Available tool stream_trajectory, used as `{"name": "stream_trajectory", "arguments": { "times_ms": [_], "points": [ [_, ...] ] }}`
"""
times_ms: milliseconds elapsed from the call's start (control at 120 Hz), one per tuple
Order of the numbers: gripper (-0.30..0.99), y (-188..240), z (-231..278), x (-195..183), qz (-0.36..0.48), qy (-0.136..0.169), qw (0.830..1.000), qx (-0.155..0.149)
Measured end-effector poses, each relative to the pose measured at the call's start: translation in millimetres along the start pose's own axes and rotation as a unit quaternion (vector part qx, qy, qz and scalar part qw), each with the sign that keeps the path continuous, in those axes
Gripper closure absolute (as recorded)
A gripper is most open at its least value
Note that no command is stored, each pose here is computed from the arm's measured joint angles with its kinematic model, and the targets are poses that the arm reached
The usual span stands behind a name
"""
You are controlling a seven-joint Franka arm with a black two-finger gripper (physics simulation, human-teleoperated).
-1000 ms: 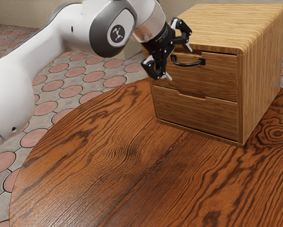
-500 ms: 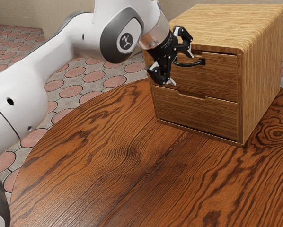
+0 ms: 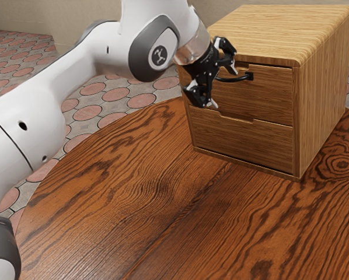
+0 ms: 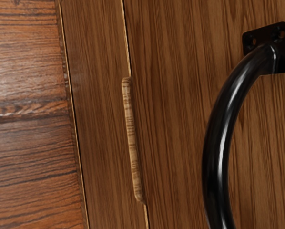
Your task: Pull the drawer handle with one arm to open the drawer
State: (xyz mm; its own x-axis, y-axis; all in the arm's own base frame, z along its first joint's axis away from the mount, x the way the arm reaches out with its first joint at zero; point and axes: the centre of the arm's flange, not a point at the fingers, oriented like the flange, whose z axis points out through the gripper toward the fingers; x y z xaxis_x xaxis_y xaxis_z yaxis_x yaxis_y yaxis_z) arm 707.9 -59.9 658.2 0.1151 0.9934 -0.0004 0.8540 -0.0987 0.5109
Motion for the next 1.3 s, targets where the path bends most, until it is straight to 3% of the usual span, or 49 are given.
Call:
{"name": "stream_trajectory", "arguments": {
  "times_ms": [283, 708, 1100, 1300],
  "points": [
    [0.01, -1, 13, 5, -0.008, 0.003, 1.0, 0.006],
    [0.16, -3, 4, 12, -0.016, 0.007, 1.0, 0.009],
    [0.55, -7, -14, 7, -0.016, 0.004, 1.0, 0.025],
    [0.68, -13, -23, 9, -0.019, 0.004, 0.999, 0.037]
  ]
}}
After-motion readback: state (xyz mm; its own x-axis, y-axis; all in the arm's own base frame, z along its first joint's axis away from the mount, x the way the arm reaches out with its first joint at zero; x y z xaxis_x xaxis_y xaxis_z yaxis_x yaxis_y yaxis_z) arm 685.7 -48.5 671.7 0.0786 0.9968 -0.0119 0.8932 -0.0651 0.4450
